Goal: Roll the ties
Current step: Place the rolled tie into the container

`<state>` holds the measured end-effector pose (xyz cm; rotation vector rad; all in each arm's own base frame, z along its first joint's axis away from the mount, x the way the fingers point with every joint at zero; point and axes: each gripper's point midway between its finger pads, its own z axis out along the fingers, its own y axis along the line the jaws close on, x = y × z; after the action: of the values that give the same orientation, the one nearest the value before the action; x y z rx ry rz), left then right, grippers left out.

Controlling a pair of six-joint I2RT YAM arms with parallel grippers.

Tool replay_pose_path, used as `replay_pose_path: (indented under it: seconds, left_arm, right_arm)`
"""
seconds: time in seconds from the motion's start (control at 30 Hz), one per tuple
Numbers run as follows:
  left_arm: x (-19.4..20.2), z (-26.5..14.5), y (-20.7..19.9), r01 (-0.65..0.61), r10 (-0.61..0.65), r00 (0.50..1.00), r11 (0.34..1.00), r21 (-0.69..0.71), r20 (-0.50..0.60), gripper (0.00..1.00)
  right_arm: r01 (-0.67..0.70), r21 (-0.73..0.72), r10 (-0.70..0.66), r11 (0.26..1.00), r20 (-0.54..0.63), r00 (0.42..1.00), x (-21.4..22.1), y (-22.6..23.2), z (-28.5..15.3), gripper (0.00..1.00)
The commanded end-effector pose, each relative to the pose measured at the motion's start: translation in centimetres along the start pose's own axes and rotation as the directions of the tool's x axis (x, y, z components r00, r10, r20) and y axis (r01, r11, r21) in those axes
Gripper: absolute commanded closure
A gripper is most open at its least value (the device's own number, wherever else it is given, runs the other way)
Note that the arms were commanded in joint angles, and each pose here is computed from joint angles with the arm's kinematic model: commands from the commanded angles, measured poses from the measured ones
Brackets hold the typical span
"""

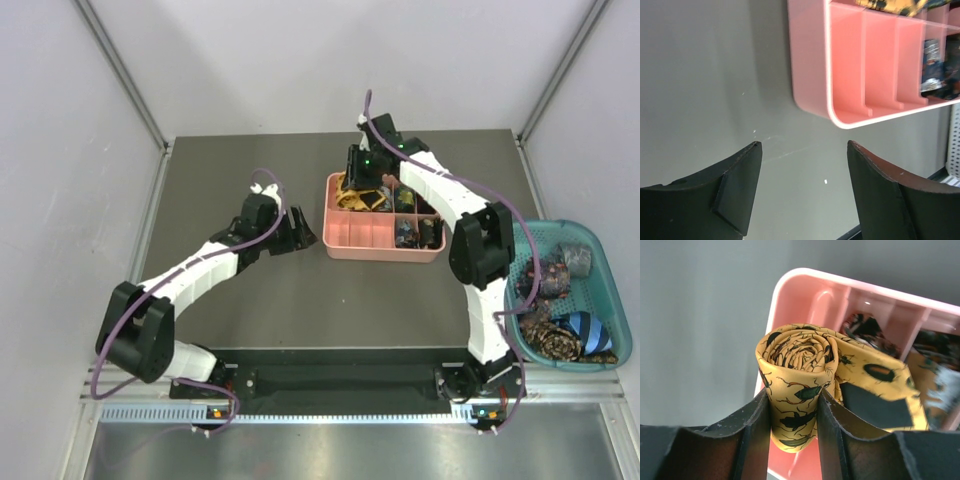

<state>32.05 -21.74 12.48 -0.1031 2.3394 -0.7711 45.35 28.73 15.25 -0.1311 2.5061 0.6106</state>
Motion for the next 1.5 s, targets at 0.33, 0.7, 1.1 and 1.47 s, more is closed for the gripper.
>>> replay_pose_path:
  seconds: [0.33,0.7,1.1,1.47]
  left_arm:
    - [-0.2,0.7,0.3,-0.029,0.028,0.999,0.999,0.019,0.015,0.27]
    - [0.3,0.8,0.1,-0.03,0.03,1.0,0.999,0.044,0.0,0.28]
    - [0.0,-0.1,0.1,-0.046,0.046,0.999,0.998,0.029,0.016,0.28]
    - [0.0,-0.3,0.2,-0.059,0.059,0.998,0.998,0.024,0.014,0.28]
  right_arm:
    - [-0.069,0.131,0.073,0.989,-0.021,0.997,2.0,1.2,3.6,1.0]
    - [-0.028,0.407,0.087,0.913,-0.128,0.988,6.9,-2.7,7.5,0.94]
    - [-0.056,0.321,0.054,0.945,0.016,0.998,3.2,0.1,4.5,0.42]
    - [-0.037,0.24,0.021,0.97,0.068,0.997,1.2,2.7,3.3,0.43]
